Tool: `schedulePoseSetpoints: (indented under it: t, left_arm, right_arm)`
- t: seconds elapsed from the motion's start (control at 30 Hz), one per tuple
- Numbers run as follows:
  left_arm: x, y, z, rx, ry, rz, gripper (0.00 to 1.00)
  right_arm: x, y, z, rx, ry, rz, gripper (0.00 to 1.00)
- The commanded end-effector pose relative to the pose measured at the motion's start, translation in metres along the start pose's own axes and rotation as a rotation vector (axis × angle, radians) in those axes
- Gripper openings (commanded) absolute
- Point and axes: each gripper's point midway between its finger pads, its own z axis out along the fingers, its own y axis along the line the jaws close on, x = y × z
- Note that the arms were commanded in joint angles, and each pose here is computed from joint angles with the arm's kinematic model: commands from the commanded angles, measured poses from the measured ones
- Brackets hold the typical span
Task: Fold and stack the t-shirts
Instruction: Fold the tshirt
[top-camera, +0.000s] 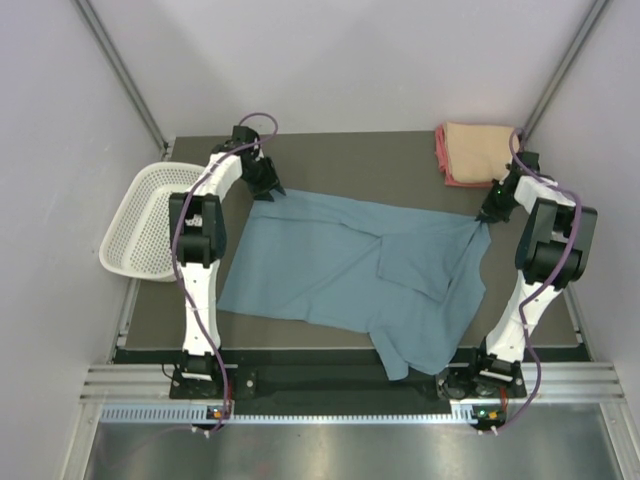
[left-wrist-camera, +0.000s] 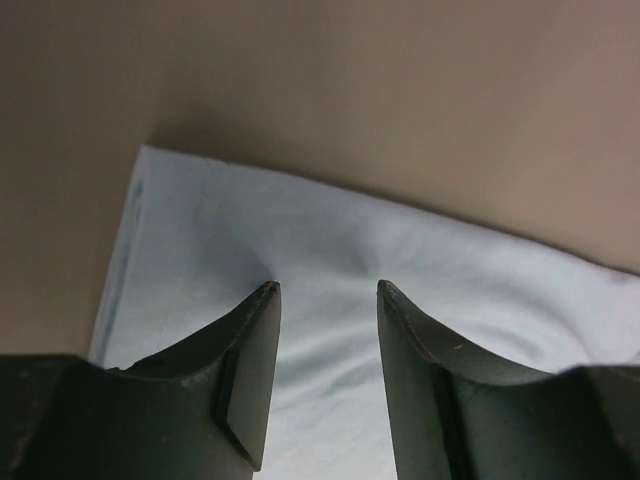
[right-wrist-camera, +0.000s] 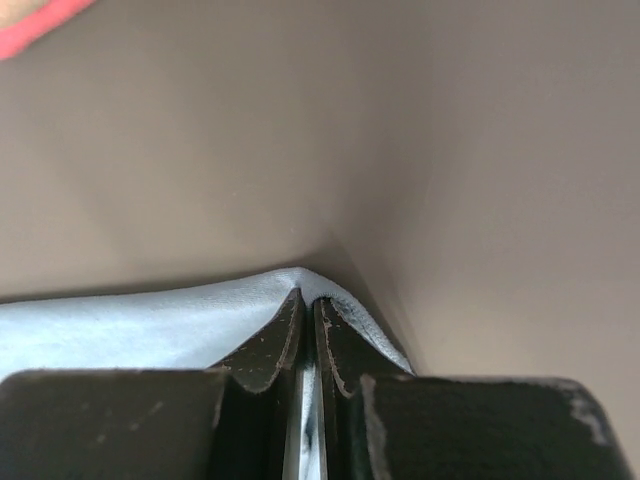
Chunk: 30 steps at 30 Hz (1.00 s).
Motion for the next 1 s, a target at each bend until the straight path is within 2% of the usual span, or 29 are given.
schedulePoseSetpoints:
  t: [0.0, 0.17, 0.27, 0.43, 0.67, 0.97]
  left_arm:
    - [-0.023, -0.012, 0.0, 0.053, -0.06, 0.01, 0.48]
    - [-0.048, -0.016, -0.024, 0.022, -0.172, 0.103, 0.5]
    - [-0.064, -0.01, -0.035, -0.041, -0.241, 0.168, 0.52]
    - [-0.078, 0.015, -0.035, -0.177, -0.286, 0.235, 0.53]
    - [-0.086, 0.029, -0.028, -0.245, -0.29, 0.332, 0.53]
    - [-0.073, 0.034, -0.014, -0.232, -0.237, 0.349, 0.52]
  right_arm:
    - [-0.031, -0.003, -0.006, 0.012, -0.134, -0.083, 0.05]
    - [-0.034, 0.007, -0.011, -0.031, -0.135, -0.077, 0.1]
    - [-0.028, 0.008, -0.009, -0.041, -0.106, -0.069, 0.12]
    - [-0.026, 0.006, -0.012, -0.022, -0.084, -0.085, 0.13]
    - [-0.035, 0.013, -0.016, -0.047, -0.096, -0.089, 0.13]
    - [-0.026, 0.013, -0.009, -0.059, -0.073, -0.077, 0.13]
